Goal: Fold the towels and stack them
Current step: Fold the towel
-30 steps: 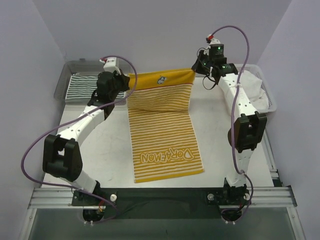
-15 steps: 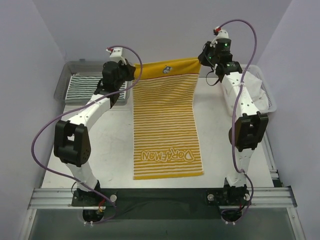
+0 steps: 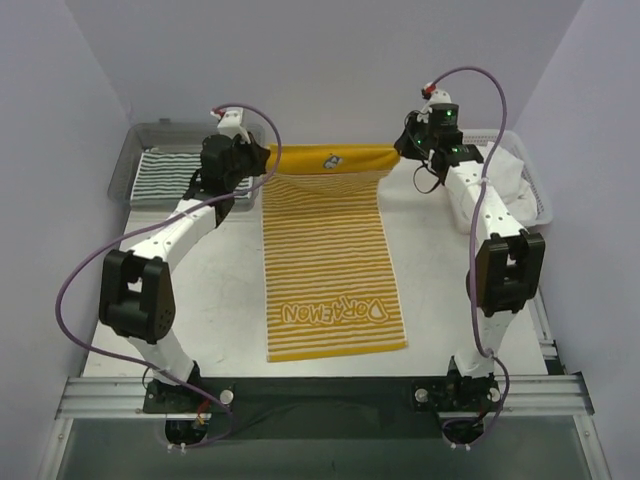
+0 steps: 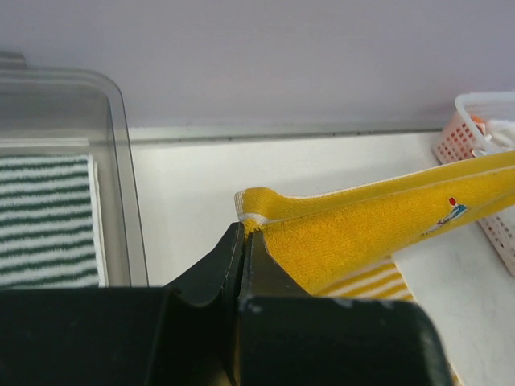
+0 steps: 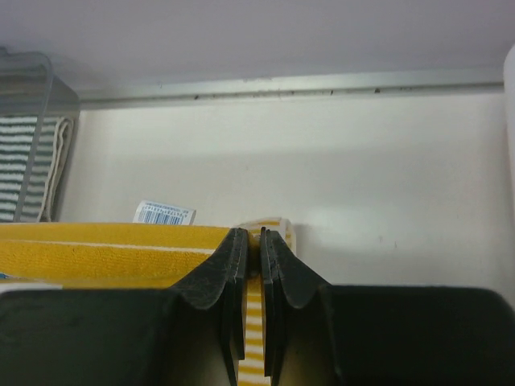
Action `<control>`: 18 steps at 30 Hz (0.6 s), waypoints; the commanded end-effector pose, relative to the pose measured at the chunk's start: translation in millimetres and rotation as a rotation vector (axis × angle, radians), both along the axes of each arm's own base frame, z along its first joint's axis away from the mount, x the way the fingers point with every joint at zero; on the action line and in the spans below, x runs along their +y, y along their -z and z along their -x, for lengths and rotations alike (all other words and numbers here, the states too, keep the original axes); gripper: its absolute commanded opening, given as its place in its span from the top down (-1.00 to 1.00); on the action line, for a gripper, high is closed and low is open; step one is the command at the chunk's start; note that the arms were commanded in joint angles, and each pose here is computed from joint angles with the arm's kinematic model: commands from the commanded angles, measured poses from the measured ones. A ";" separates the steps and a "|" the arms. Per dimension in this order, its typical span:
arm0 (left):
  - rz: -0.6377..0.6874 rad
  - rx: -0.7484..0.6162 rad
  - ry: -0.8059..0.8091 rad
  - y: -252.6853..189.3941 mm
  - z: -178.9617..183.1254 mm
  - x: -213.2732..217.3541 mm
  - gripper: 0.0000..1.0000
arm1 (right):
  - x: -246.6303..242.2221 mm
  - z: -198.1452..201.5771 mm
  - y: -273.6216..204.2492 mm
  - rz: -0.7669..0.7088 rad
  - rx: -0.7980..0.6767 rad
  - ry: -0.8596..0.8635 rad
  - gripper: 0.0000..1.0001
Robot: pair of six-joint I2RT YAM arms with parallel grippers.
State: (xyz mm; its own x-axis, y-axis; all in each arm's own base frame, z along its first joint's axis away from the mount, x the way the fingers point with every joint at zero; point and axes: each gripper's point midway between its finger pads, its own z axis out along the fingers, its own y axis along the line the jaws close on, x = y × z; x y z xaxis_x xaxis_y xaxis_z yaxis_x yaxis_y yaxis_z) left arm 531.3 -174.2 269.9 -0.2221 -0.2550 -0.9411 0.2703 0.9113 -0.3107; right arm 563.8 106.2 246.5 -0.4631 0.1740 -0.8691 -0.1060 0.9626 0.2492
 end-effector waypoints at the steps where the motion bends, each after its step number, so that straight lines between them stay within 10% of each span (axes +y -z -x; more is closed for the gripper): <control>1: 0.002 -0.049 -0.161 -28.4 20.1 60.4 1.00 | -64.4 23.7 -40.2 0.063 -0.088 0.164 1.00; 18: 0.127 0.262 -0.097 76.4 165.2 59.0 1.00 | -39.1 175.4 18.1 -0.097 0.125 0.119 1.00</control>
State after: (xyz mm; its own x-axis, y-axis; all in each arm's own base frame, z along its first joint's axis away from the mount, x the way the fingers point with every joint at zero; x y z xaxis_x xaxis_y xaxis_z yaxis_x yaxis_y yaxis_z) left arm 375.6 -160.0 245.6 -0.3701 -0.3689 -0.8526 0.3055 0.8184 -0.4867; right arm 398.5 112.2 256.4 -0.5356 0.2534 -0.8056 -0.1692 0.9024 0.3963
